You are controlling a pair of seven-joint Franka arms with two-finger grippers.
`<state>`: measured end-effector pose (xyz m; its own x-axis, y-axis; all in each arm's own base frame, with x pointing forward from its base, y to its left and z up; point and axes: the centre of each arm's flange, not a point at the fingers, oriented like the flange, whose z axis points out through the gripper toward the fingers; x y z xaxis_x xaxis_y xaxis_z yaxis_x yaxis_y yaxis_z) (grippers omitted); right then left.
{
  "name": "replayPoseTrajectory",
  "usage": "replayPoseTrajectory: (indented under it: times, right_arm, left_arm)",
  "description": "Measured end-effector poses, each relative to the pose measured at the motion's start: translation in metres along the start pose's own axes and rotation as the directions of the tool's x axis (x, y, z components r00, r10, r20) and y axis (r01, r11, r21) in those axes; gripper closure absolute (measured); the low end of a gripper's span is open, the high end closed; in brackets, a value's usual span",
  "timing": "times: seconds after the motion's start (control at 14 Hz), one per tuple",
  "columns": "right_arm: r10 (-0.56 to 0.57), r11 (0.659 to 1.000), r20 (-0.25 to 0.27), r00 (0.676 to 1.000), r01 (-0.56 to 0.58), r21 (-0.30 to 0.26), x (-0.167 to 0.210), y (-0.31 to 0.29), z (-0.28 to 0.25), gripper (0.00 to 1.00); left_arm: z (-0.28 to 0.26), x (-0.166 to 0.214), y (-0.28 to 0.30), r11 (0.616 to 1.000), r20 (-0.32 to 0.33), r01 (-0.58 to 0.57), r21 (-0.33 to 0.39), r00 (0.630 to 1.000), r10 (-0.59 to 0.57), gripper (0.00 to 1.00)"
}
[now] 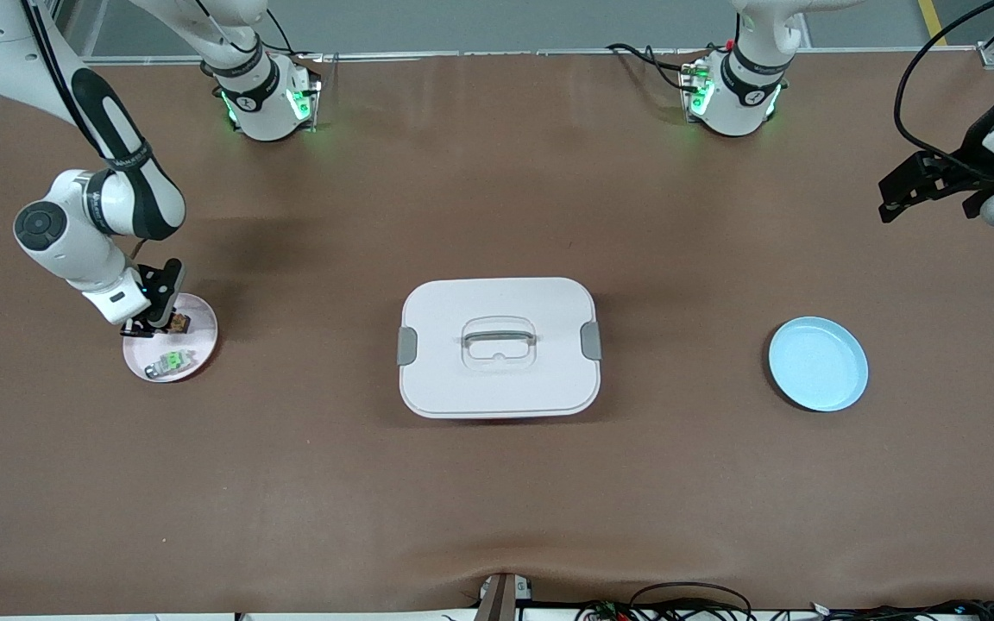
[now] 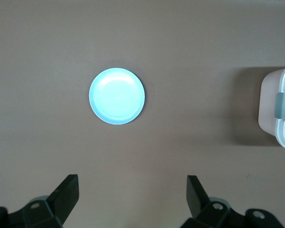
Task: Transfer orange switch to right arm and place
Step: 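Lower the switch onto the white plate and open the right gripper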
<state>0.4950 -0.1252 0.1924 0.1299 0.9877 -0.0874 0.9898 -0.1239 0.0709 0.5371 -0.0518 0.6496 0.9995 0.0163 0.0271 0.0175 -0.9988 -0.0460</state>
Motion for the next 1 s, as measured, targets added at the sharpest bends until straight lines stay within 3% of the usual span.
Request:
replayPoseTrajectory:
  times: [0.21,0.36,0.5,0.57,0.71,1.0]
  right_arm:
    - [0.004,1.0,-0.001,1.0,-0.004,-0.009,0.001,0.001,-0.001,0.17]
    - [0.079,0.997,-0.005,0.997,-0.079,-0.02,0.003,0.004,-0.004,0.0]
    - [0.258,0.965,-0.015,0.966,-0.258,-0.043,0.005,0.01,-0.011,0.0]
    - [0.371,0.927,-0.025,0.928,-0.372,-0.055,0.005,0.014,-0.017,0.0]
    - [0.587,0.805,-0.052,0.808,-0.589,-0.069,0.006,0.02,-0.029,0.0]
    - [0.883,0.454,-0.109,0.457,-0.89,-0.046,0.018,0.03,-0.042,0.0]
  left_arm:
    - [0.0,0.0,0.0,1.0,0.0,0.0,0.0,1.0,0.0,0.0]
    - [0.0,0.0,0.0,1.0,0.0,0.0,0.0,1.0,0.0,0.0]
    - [0.0,0.0,0.0,1.0,0.0,0.0,0.0,1.0,0.0,0.0]
    - [0.0,0.0,0.0,1.0,0.0,0.0,0.0,1.0,0.0,0.0]
    - [0.0,0.0,0.0,1.0,0.001,0.0,0.0,1.0,0.0,0.0]
    - [0.002,0.0,0.0,1.0,0.004,0.0,0.0,1.0,0.0,0.0]
